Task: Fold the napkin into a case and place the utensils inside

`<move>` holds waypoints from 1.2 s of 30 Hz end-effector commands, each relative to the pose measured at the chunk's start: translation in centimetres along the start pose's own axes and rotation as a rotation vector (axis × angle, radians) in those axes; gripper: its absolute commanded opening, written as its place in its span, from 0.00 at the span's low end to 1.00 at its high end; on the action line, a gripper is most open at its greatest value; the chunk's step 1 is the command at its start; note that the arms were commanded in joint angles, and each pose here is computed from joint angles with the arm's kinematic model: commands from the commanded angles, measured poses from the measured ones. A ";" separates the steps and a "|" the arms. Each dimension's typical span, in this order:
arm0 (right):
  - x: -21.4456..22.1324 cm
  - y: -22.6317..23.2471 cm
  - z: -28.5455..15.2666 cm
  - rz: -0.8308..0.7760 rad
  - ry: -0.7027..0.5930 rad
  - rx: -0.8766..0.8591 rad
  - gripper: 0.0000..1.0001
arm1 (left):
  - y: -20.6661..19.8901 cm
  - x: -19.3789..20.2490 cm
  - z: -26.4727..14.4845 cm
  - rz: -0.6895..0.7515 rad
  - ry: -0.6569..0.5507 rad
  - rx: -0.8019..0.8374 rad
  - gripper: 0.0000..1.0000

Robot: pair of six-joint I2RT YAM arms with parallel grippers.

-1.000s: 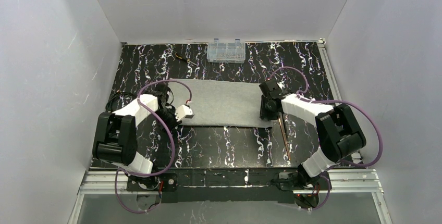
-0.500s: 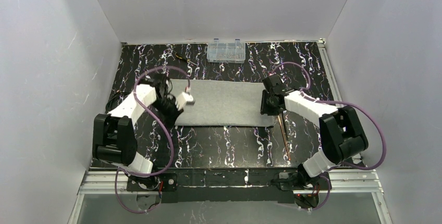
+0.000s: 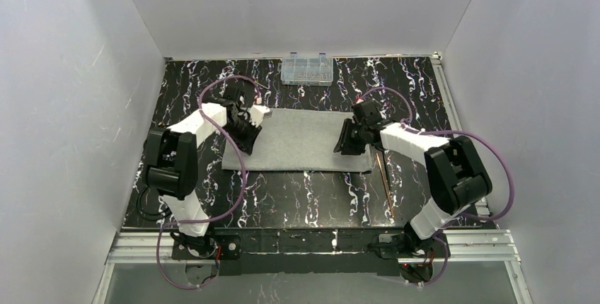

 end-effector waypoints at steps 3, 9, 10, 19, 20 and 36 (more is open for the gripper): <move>1.1 0.0 1.7 0.050 0.052 -0.049 0.39 | 0.3 4.4 1.5 -0.008 0.102 -0.057 0.15; 2.0 -1.2 3.0 0.058 0.086 -0.006 0.38 | 1.1 7.9 1.8 0.052 0.141 -0.131 0.15; 2.1 -1.4 3.1 0.058 0.092 -0.003 0.38 | 1.3 8.1 1.8 0.060 0.138 -0.143 0.15; 1.8 -1.7 2.8 0.027 0.093 0.032 0.38 | -1.5 2.9 -3.4 -0.022 -0.085 -0.008 0.21; 1.3 -1.2 2.5 0.029 0.083 0.013 0.38 | -2.3 1.7 -4.3 -0.046 -0.130 0.046 0.22; 0.3 3.8 4.1 0.038 0.301 -0.379 0.32 | -11.7 -6.9 1.8 -0.168 -0.047 0.520 0.25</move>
Point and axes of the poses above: each gripper's point midway between its finger pads, its own z axis out along the fingers, its own y axis along the line the jaws close on, x = y × z, the point moved 7 cm from there along -z, back along the fingers, and after that the axes turned 7 degrees about -z, right-handed, at the moved point
